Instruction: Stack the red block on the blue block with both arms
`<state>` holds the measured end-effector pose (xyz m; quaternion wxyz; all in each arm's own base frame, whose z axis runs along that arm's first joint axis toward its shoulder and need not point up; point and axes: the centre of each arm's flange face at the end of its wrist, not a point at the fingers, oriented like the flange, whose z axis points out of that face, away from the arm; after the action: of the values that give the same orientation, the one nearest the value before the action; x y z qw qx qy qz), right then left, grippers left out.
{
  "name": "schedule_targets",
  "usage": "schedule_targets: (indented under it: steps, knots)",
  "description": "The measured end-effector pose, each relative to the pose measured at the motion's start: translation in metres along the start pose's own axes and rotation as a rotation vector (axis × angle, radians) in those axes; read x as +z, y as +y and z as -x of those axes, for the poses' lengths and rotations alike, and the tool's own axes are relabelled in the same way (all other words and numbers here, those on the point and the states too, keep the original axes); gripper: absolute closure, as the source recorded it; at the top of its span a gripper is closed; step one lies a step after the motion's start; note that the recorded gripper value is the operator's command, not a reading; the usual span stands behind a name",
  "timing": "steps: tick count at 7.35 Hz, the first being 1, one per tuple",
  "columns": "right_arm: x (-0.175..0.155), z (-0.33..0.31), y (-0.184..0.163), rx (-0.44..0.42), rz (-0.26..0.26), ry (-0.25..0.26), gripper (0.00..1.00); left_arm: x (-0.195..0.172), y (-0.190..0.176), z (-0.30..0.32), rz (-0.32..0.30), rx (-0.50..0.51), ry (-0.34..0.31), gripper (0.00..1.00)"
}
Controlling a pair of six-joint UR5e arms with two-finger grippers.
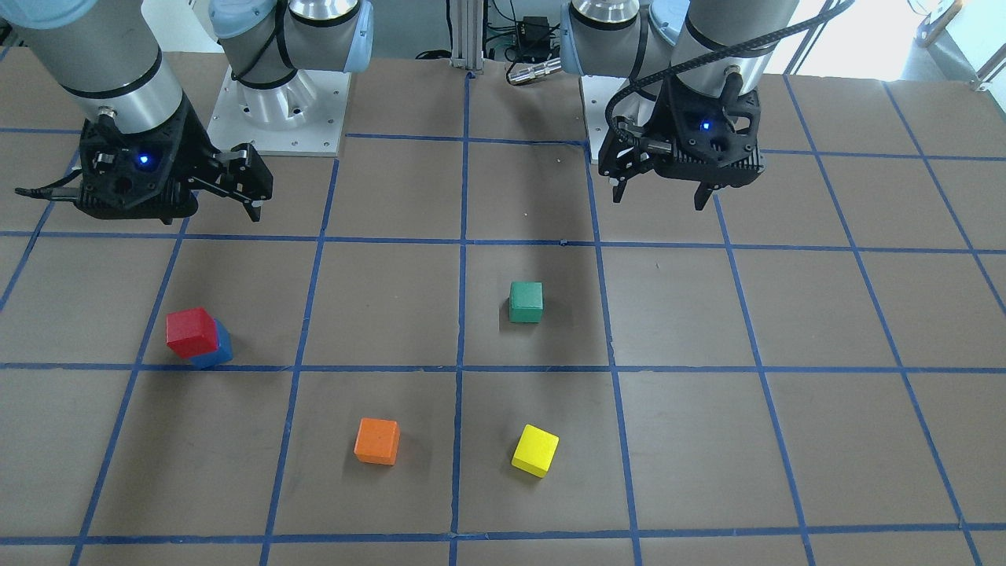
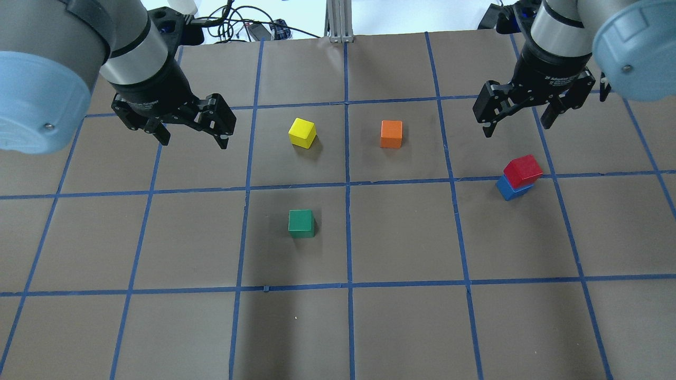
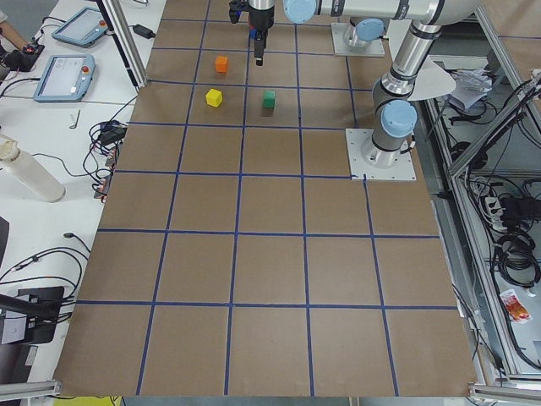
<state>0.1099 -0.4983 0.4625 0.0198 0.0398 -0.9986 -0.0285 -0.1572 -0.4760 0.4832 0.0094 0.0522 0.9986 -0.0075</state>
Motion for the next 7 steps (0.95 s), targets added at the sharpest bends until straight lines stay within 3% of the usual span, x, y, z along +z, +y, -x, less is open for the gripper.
schedule_targets:
  steps: [7]
  knots:
    - [-0.010,0.049,0.015,-0.084,-0.020,0.003,0.00,-0.001,-0.001,0.000,-0.011,-0.002,0.001,0.00]
